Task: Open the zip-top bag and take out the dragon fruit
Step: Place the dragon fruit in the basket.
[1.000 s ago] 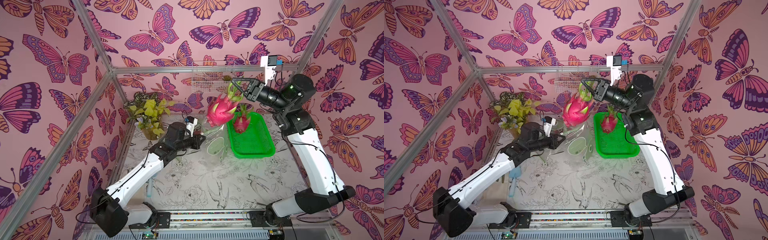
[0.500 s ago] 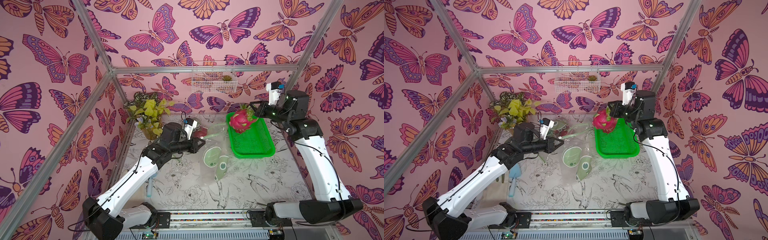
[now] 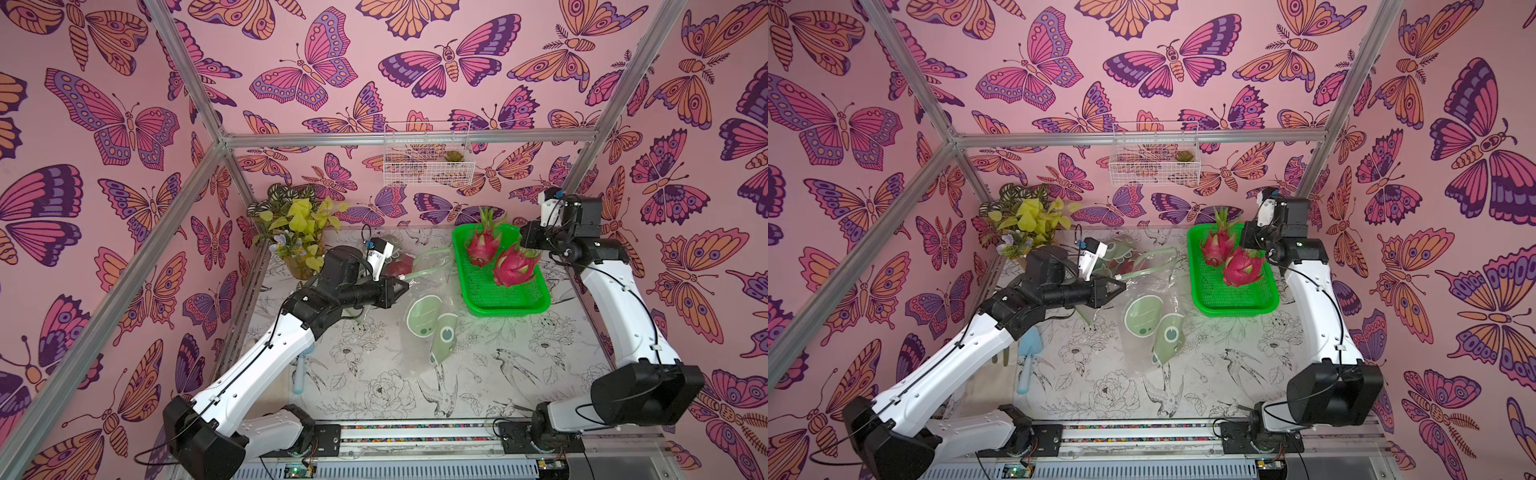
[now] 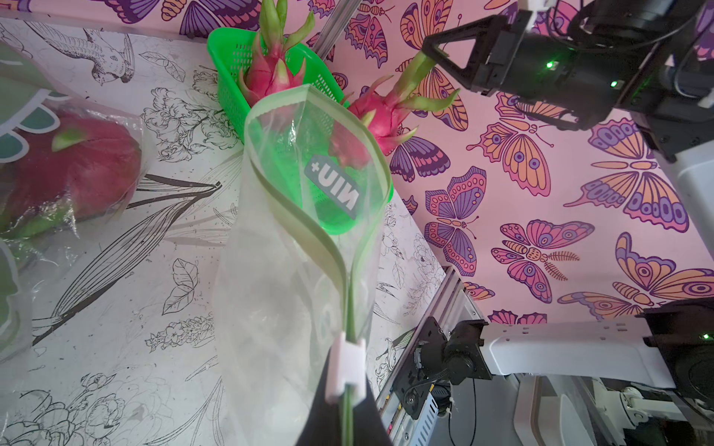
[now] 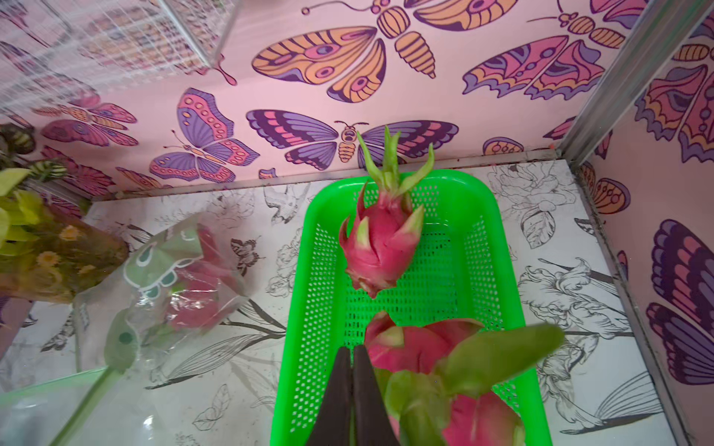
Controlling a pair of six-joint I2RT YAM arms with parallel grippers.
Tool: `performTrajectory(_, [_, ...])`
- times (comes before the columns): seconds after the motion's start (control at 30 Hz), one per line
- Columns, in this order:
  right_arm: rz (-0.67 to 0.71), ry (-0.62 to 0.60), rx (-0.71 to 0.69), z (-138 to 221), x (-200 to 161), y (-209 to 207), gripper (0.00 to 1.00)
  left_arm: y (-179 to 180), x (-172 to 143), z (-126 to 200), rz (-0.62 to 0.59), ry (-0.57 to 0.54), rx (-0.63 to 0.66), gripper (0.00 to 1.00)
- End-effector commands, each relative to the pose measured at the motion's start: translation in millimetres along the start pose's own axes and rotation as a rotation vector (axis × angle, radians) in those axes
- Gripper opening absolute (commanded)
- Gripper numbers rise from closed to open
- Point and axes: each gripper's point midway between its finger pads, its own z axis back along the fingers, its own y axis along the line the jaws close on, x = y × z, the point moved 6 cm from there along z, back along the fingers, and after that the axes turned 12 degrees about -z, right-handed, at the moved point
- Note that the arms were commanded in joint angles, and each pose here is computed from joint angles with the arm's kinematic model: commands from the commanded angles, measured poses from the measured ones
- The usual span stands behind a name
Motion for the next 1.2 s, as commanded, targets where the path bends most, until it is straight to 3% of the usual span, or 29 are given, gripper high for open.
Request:
performTrajectory(0.0, [0.061, -0.009, -0.058, -17, 2, -15, 0.0, 0, -5, 7, -0.014, 0.003, -0.004, 0.0])
performTrajectory(0.33, [0.131, 0.08, -0.16, -79, 11, -45, 0.0, 1, -6, 8, -0.01, 0.003, 0.0, 0.0])
performTrajectory(0.8, [0.113, 0.101, -0.206, -112, 10, -65, 0.0, 5, -8, 8, -0.007, 0.004, 0.011, 0.0])
performTrajectory(1.0, [0.063, 0.114, -0.144, -97, 21, -50, 0.41, 16, -8, 7, 0.017, 0.006, 0.054, 0.0])
performTrajectory(1.17, [0.021, 0.087, -0.052, -56, 37, -24, 0.5, 20, 1, 14, 0.008, -0.008, 0.105, 0.0])
